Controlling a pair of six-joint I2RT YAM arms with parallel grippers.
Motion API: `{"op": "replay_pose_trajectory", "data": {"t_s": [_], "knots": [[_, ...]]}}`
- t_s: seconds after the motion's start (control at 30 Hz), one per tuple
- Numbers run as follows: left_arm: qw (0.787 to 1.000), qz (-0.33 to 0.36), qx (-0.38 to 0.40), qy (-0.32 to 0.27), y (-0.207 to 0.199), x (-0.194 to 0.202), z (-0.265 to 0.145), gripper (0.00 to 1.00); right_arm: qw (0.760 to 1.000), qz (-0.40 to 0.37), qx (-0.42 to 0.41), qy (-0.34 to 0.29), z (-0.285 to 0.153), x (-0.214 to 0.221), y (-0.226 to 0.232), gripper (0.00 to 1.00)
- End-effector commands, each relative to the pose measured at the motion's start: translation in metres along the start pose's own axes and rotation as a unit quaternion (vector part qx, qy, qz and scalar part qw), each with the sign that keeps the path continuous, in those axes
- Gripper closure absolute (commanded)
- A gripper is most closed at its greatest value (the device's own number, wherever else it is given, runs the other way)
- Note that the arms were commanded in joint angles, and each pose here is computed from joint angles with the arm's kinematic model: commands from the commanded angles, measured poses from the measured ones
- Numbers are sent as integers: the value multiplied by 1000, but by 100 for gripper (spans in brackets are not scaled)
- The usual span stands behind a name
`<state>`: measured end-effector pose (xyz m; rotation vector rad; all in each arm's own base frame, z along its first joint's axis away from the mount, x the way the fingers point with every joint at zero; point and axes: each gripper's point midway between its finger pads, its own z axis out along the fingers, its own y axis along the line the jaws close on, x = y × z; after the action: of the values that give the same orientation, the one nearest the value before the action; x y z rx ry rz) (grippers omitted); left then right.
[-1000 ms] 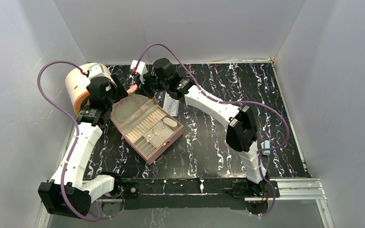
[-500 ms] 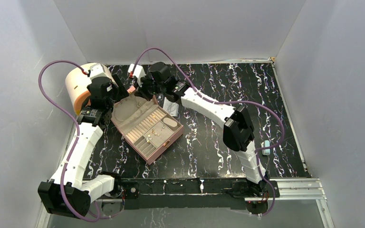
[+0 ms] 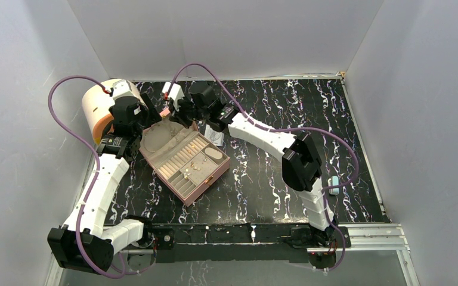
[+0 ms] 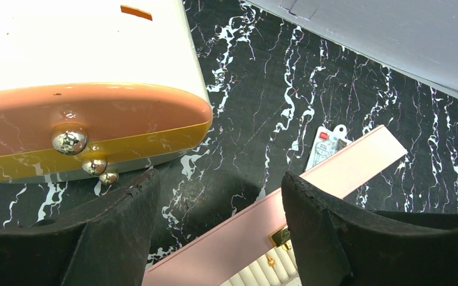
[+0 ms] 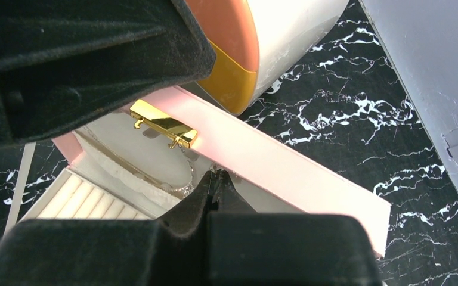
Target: Organize the mixed jewelry
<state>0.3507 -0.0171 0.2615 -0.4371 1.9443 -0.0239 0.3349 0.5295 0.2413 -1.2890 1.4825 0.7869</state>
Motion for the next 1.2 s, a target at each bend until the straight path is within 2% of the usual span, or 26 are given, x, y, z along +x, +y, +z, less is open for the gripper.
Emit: {"op": "replay_pose_trajectory", "data": {"t_s": [0.0,0.33,0.87,1.17], "knots": [[1000,1,-5,-17,3,-6,-3,28,996,-26,53,-71,-31,-60,-20,100],[1000,-1,-4,-17,2,-5,-2,28,994,-26,64,-89,-40,-70,-21,100],[1000,2,-4,-15,2,-4,-1,28,998,-27,10,-62,-30,-54,-5,100],[1000,1,0,-13,1,-2,-1,28,997,-19,25,-67,-26,-51,-9,100]]}}
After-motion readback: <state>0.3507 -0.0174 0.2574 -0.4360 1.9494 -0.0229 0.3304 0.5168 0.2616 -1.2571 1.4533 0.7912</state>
